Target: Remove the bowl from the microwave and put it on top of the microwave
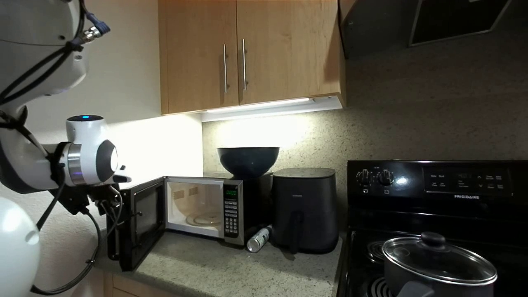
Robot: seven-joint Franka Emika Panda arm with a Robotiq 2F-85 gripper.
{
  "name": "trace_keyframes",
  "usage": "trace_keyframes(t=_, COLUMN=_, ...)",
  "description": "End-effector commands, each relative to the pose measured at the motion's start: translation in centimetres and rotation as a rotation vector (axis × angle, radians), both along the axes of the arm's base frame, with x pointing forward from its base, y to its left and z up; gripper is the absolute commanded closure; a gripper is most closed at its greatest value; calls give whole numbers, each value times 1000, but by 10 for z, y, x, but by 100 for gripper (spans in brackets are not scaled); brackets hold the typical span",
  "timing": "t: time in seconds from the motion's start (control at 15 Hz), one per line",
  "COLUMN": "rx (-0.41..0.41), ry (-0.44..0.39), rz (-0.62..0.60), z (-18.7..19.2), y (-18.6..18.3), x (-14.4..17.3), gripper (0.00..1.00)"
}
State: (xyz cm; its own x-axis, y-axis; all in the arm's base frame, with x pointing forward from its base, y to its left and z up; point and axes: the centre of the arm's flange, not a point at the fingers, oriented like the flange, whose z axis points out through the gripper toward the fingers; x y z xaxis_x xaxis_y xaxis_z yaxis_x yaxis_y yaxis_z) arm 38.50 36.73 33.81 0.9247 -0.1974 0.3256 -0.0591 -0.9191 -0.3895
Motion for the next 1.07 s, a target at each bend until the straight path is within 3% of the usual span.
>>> trace_keyframes(t=0.0, rx=35, ry=-90, rz=-160, z=2, y=8, x=11, gripper=0)
trace_keyframes(t=0.27, rx=57, ry=-155, rz=-337, z=17, y=-15, x=36, gripper=0)
trace_keyframes(t=0.53, rx=37, ry=-194, rz=-436, z=31, y=-23, x=47, gripper=0)
trace_keyframes(t=0.6, rx=20, ry=-199, rz=-442, z=31, y=-20, x=46, gripper=0)
trace_keyframes(t=0.67, rx=1, ry=-160, rz=-398, z=45, y=-50, x=65, gripper=0)
trace_keyframes(t=1.0, rx=-4, ry=-167, rz=-425, z=45, y=-40, x=57, gripper=0)
